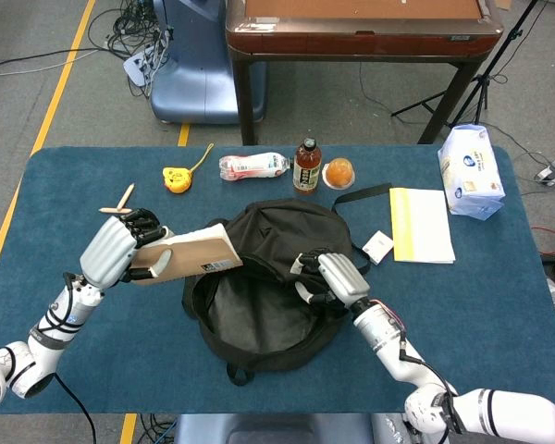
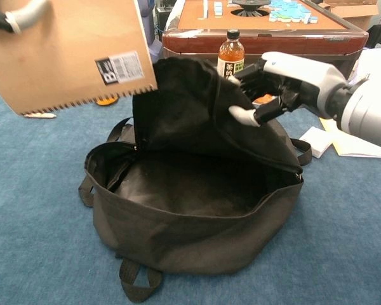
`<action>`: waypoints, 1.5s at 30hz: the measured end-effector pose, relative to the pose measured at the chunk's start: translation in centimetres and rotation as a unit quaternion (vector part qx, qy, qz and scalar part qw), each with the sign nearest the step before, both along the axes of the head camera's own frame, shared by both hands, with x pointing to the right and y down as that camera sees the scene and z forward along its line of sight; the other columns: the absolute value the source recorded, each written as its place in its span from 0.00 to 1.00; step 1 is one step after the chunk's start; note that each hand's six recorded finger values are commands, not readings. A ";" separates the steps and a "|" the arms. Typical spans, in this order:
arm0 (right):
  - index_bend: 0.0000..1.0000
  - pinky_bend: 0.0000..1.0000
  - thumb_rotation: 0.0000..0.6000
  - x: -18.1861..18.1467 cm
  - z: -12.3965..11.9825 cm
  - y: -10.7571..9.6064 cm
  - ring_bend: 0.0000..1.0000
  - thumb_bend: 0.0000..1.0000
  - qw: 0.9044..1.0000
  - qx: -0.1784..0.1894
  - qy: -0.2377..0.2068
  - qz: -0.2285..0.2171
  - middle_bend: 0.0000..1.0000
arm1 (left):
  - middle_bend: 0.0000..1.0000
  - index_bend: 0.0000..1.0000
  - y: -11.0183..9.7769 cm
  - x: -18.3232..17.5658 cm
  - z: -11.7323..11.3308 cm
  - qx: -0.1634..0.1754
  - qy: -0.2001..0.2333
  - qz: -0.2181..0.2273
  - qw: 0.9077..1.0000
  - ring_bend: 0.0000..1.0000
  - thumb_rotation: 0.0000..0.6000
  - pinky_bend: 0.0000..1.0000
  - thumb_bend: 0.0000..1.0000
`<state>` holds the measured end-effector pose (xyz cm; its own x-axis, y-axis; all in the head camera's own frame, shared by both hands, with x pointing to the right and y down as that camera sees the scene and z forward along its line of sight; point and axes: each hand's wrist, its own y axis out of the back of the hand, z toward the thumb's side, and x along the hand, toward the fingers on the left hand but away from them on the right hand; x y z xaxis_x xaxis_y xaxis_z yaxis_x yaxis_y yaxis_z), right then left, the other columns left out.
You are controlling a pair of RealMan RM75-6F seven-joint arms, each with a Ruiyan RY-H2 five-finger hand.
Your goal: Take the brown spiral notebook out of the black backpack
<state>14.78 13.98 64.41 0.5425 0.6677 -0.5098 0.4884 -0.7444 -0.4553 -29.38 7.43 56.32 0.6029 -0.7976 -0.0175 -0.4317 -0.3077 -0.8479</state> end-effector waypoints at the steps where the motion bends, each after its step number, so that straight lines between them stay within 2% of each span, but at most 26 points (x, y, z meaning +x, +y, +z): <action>1: 0.52 0.23 1.00 -0.1 -0.1 0.4 0.27 0.52 1.000 -0.004 0.000 -0.012 0.35 | 0.75 0.69 -0.3 -0.3 -0.2 0.003 -0.005 -0.004 1.000 0.61 1.00 0.40 0.48; 4: 0.35 0.20 1.00 -0.5 -0.5 1.9 0.16 0.52 0.998 -0.019 0.003 -0.060 0.23 | 0.75 0.69 -1.2 -1.3 -0.8 0.013 -0.028 -0.013 0.999 0.61 1.00 0.40 0.48; 7: 0.10 0.14 1.00 -0.6 -1.0 3.4 0.05 0.50 0.993 -0.036 0.009 -0.114 0.10 | 0.75 0.69 -2.3 -2.0 -1.2 0.024 -0.048 -0.022 0.998 0.61 1.00 0.40 0.48; 9: 0.01 0.12 1.00 -0.5 -1.6 4.1 0.02 0.48 0.988 -0.040 0.013 -0.147 0.07 | 0.75 0.69 -3.0 -2.3 -1.5 0.030 -0.055 -0.028 0.998 0.60 1.00 0.40 0.48; 12: 0.00 0.11 1.00 -0.4 -2.8 4.5 0.02 0.45 0.985 -0.034 0.008 -0.171 0.06 | 0.75 0.68 -3.8 -2.5 -1.5 0.032 -0.063 -0.037 0.997 0.60 1.00 0.40 0.48; 16: 0.00 0.11 1.00 0.3 -4.2 4.1 0.02 0.45 0.987 -0.013 -0.002 -0.162 0.06 | 0.75 0.68 -4.4 -2.4 -0.9 0.031 -0.075 -0.047 0.996 0.60 1.00 0.40 0.48; 22: 0.00 0.11 1.00 4.0 -6.4 2.4 0.02 0.45 0.994 0.029 0.003 -0.107 0.06 | 0.75 0.68 -4.9 -1.7 1.7 0.039 -0.127 -0.038 0.990 0.60 1.00 0.40 0.48; 27: 0.00 0.11 1.00 7.6 -8.2 0.8 0.02 0.44 0.997 0.056 0.015 -0.051 0.06 | 0.75 0.67 -4.3 -0.4 5.7 0.027 -0.169 -0.030 0.985 0.60 1.00 0.42 0.48; 29: 0.00 0.11 1.00 9.0 -8.7 0.3 0.02 0.44 0.997 0.064 0.024 -0.033 0.06 | 0.72 0.65 -3.5 0.2 7.4 0.007 -0.183 -0.024 0.983 0.59 1.00 0.43 0.47; 32: 0.00 0.11 1.00 10.8 -9.1 -0.3 0.02 0.44 0.997 0.072 0.036 -0.008 0.07 | 0.66 0.55 -2.4 0.8 9.0 -0.034 -0.196 -0.015 0.980 0.57 1.00 0.44 0.44; 34: 0.00 0.11 1.00 11.6 -9.3 -0.6 0.02 0.44 0.996 0.075 0.042 0.007 0.07 | 0.53 0.39 -1.5 1.3 9.7 -0.066 -0.197 -0.009 0.978 0.49 1.00 0.44 0.35; 37: 0.00 0.11 1.00 12.9 -9.8 -1.2 0.02 0.44 0.995 0.082 0.049 0.029 0.07 | 0.31 0.15 0.3 2.3 10.8 -0.142 -0.199 0.004 0.970 0.35 0.99 0.42 0.25; 39: 0.00 0.11 1.00 13.6 -10.2 -1.4 0.02 0.44 0.994 0.088 0.055 0.041 0.07 | 0.21 0.06 1.8 3.0 11.1 -0.199 -0.197 0.014 0.960 0.28 0.89 0.40 0.22; 42: 0.00 0.11 1.00 14.7 -10.3 -1.6 0.02 0.44 0.992 0.088 0.069 0.053 0.07 | 0.15 0.00 3.6 3.9 10.4 -0.263 -0.188 0.024 0.946 0.23 0.78 0.36 0.20; 45: 0.00 0.11 1.00 15.9 -10.3 -1.5 0.02 0.44 0.991 0.085 0.087 0.061 0.07 | 0.14 0.00 4.4 4.0 8.9 -0.292 -0.179 0.020 0.939 0.22 0.74 0.34 0.20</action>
<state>30.68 12.45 54.16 0.3655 0.8069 -0.4640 0.4731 -0.5904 -0.6539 -25.40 11.87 65.19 0.5169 -0.5839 0.6260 -0.1284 -0.7759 -0.6177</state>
